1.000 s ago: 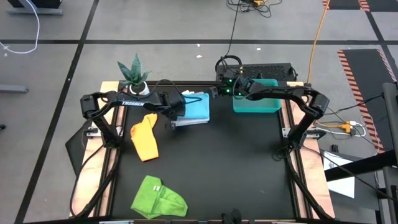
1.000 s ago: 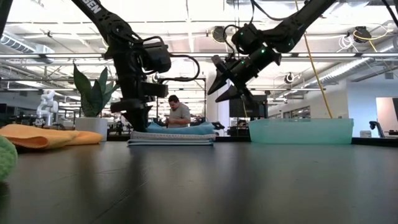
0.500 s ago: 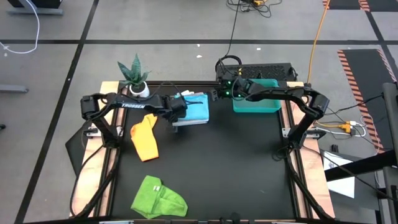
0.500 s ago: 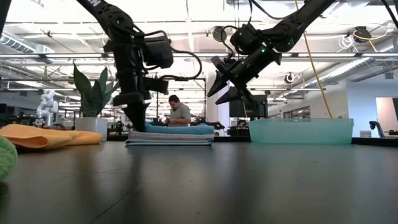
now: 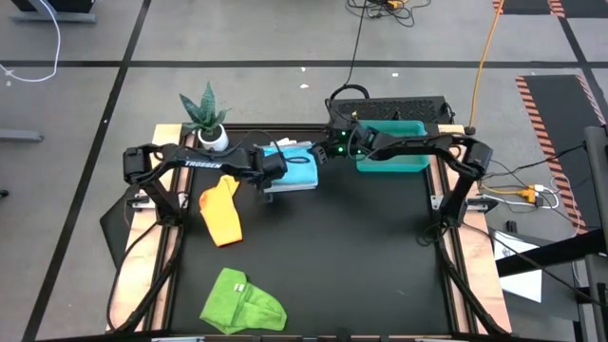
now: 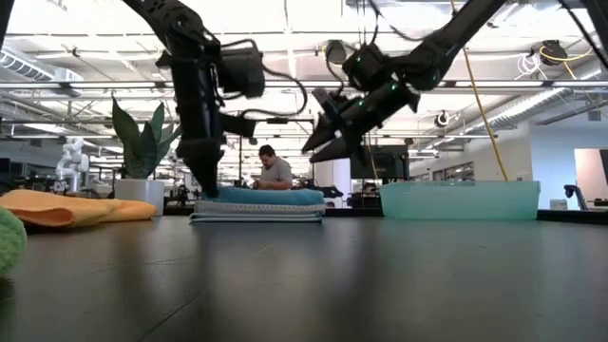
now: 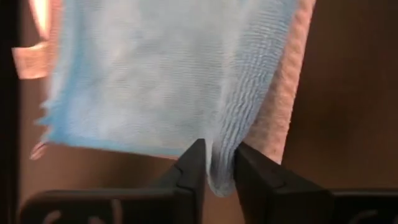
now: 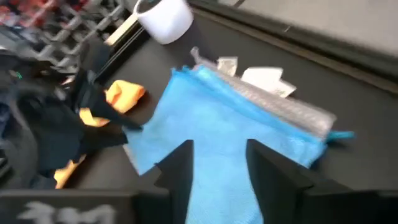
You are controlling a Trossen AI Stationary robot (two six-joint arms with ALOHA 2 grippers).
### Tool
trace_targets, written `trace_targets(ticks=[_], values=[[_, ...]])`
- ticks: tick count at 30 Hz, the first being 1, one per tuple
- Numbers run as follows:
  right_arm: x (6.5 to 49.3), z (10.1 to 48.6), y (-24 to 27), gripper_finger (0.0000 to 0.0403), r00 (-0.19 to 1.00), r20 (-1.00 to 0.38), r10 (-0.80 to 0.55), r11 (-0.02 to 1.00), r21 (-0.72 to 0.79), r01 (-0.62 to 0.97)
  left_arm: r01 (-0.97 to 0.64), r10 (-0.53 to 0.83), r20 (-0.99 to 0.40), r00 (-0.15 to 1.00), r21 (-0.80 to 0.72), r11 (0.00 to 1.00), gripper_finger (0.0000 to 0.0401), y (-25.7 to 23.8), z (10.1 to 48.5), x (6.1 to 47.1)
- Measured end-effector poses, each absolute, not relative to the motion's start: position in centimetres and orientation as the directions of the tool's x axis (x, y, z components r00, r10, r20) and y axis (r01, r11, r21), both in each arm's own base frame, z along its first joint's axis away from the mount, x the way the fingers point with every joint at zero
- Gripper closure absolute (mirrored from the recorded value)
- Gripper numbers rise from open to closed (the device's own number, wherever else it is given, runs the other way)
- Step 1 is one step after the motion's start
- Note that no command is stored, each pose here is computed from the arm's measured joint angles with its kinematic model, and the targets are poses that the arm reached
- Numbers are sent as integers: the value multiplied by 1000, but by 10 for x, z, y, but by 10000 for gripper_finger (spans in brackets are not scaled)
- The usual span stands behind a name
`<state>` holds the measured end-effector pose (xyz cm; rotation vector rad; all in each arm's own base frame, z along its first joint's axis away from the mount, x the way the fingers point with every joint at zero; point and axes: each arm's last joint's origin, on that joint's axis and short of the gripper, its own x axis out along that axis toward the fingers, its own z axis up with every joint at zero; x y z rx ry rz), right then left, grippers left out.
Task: Fold microfiber towels
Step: Stack the blue microfiber towel on the gray microfiber towel
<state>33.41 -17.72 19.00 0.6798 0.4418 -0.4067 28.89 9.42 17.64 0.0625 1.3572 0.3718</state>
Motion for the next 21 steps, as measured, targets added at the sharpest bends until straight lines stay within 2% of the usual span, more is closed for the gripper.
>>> trace_targets(ticks=[3, 6, 9, 12, 14, 16, 21], values=[[339, 180, -181, 334, 851, -494, -180, 710, 533, 460, -260, 263, -943, 202, 207, 943, 283, 97, 192, 288], [340, 178, -183, 389, 859, -477, -184, 726, 523, 446, -280, 142, -953, 269, 63, 958, 251, 97, 206, 283], [339, 178, -186, 395, 856, -480, -192, 727, 516, 453, -283, 72, -931, 358, -35, 959, 227, 101, 219, 279], [336, 178, -192, 401, 855, -475, -207, 729, 508, 459, -304, 57, -877, 476, -104, 947, 220, 118, 221, 278], [335, 174, -199, 402, 860, -460, -220, 717, 522, 462, -350, 57, -850, 524, -154, 924, 232, 135, 215, 271], [334, 166, -206, 402, 864, -462, -198, 696, 555, 456, -406, 90, -835, 543, -167, 899, 261, 151, 207, 262], [339, 147, -218, 403, 864, -483, -146, 664, 599, 447, -503, 171, -808, 564, -172, 847, 379, 179, 198, 244]])
